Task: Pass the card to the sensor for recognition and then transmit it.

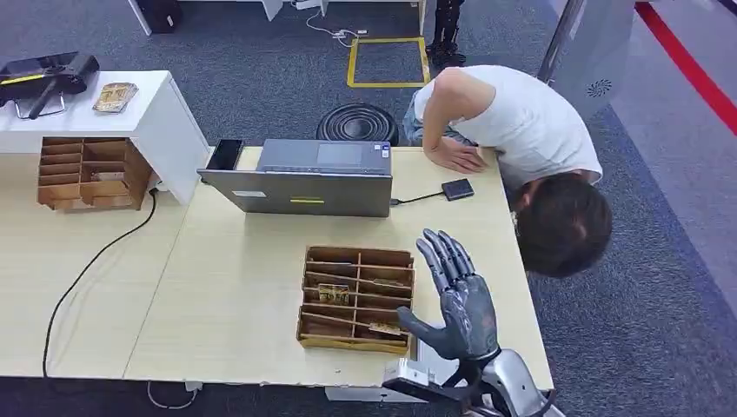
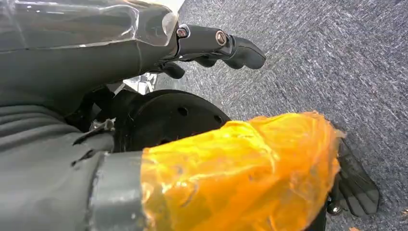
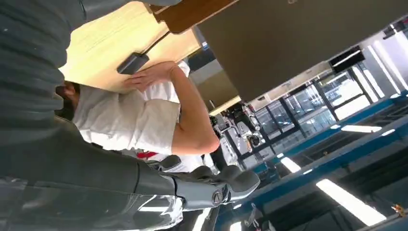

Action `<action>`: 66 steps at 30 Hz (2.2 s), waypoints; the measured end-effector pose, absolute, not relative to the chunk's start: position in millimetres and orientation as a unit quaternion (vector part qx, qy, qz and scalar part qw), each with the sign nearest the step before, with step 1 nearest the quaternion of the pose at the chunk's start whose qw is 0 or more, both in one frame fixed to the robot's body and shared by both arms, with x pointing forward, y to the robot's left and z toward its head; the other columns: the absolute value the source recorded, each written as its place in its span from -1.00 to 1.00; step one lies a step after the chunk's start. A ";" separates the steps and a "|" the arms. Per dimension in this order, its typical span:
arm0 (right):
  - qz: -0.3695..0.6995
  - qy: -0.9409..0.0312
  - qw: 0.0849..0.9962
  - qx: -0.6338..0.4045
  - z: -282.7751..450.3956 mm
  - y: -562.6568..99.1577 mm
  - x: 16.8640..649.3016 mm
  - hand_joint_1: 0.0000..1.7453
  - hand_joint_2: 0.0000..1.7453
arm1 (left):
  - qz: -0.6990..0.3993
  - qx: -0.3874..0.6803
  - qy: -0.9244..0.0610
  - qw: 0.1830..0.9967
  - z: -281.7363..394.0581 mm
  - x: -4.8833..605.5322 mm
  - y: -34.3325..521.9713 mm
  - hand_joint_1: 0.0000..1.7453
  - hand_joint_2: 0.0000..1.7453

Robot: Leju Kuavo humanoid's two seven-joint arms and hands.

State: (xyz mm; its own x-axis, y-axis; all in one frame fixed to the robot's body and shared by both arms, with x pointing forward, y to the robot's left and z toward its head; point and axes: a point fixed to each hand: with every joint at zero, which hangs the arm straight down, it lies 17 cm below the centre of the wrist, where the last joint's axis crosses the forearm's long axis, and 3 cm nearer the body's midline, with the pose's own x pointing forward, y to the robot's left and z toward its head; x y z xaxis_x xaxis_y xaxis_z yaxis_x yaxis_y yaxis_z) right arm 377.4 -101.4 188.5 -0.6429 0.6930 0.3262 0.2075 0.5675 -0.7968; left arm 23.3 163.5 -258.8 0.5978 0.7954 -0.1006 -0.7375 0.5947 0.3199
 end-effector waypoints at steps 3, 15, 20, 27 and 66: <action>0.393 -0.815 0.321 -0.279 183.9 -101.7 380.7 -1.00 1.00 | 0.433 0.123 0.117 0.885 -258.8 23.3 163.5 -1.00 -1.00; 0.446 -0.780 0.328 -0.290 166.3 -104.9 397.2 -1.00 1.00 | 0.433 0.124 0.116 0.885 -258.9 24.1 164.4 -1.00 -1.00; 0.467 -0.764 0.341 -0.287 154.4 -107.8 404.5 -1.00 1.00 | 0.433 0.124 0.116 0.885 -258.9 24.2 164.4 -1.00 -1.00; 0.485 -0.752 0.346 -0.282 145.6 -106.7 411.2 -1.00 1.00 | 0.433 0.124 0.116 0.885 -258.9 24.2 164.4 -1.00 -1.00; 0.531 -0.730 0.356 -0.242 127.2 -78.8 423.7 -0.58 1.00 | 0.434 0.122 0.121 0.885 -258.9 23.1 163.7 -1.00 -1.00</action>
